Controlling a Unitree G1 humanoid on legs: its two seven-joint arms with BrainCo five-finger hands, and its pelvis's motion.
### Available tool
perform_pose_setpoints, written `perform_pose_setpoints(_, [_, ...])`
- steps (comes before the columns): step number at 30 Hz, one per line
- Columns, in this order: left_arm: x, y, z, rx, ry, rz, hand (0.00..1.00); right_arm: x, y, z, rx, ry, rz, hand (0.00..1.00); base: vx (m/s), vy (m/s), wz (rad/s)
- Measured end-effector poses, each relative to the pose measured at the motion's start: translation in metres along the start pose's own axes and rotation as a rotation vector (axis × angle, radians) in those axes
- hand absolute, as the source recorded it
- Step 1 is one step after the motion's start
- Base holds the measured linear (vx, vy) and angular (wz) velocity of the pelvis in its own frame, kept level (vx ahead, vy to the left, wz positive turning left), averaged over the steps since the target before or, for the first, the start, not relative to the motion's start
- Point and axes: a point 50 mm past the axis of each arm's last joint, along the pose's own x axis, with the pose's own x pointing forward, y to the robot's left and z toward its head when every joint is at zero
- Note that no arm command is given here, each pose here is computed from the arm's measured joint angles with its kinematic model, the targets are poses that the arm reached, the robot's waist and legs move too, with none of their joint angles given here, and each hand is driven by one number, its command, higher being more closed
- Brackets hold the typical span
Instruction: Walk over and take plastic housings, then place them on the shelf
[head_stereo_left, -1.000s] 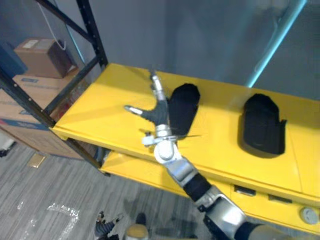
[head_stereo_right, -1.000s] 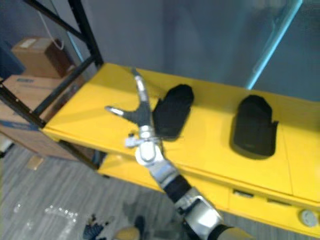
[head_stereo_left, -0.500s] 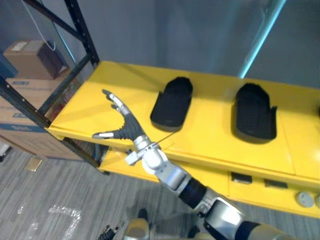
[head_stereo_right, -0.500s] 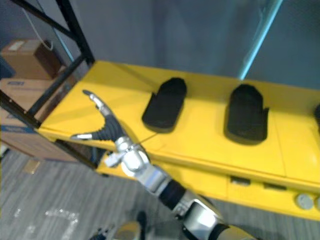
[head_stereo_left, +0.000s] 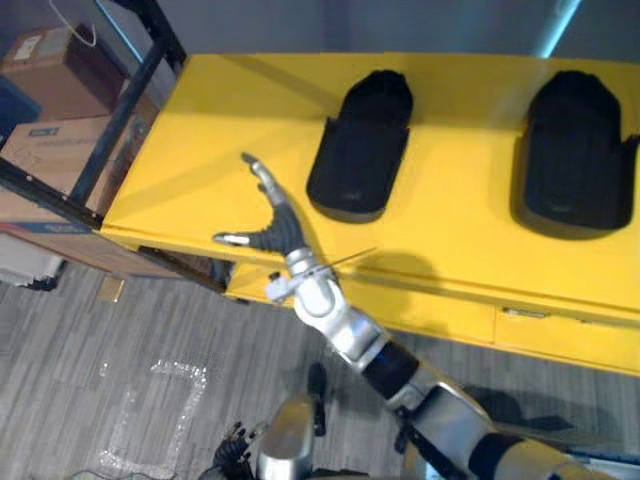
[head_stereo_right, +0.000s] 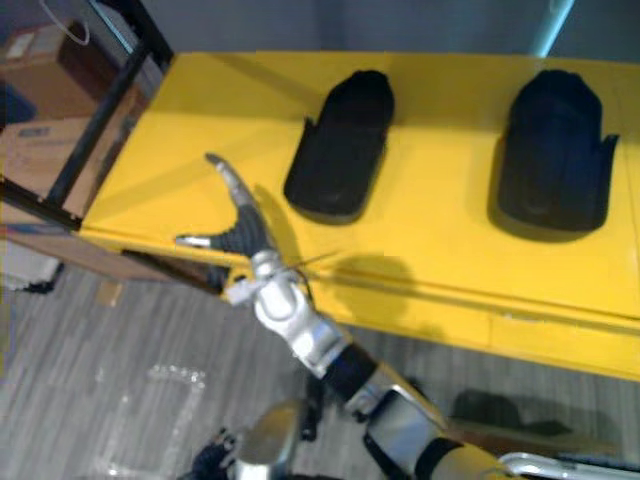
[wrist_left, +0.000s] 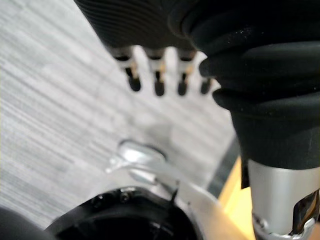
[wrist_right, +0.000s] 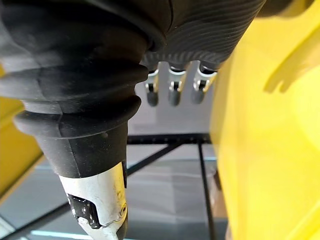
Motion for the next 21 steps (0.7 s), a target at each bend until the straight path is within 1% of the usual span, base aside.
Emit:
perform_pose_setpoints(3, [0.000, -0.002, 0.000, 0.012, -0.007, -0.012, 0.00, 0.001, 0.000, -0.003, -0.044, 0.006, -0.007, 0.00, 0.01, -0.024, 0.11])
perform_pose_setpoints(7, [0.000, -0.006, 0.000, 0.030, -0.013, -0.029, 0.00, -0.001, -0.002, -0.024, -0.110, 0.106, -0.009, 0.00, 0.00, -0.006, 0.02])
perform_pose_setpoints(11, [0.000, -0.008, 0.000, 0.042, -0.014, -0.039, 0.00, -0.001, -0.006, -0.034, -0.130, 0.159, -0.021, 0.00, 0.01, -0.017, 0.03])
perform_pose_setpoints(17, [0.000, -0.010, 0.000, 0.048, -0.014, -0.048, 0.00, 0.005, -0.011, -0.035, -0.197, 0.164, -0.063, 0.00, 0.00, -0.004, 0.02])
perform_pose_setpoints(21, [0.001, -0.012, 0.003, 0.053, -0.027, -0.052, 0.00, 0.010, -0.019, -0.035, -0.233, 0.149, -0.131, 0.00, 0.00, -0.001, 0.05])
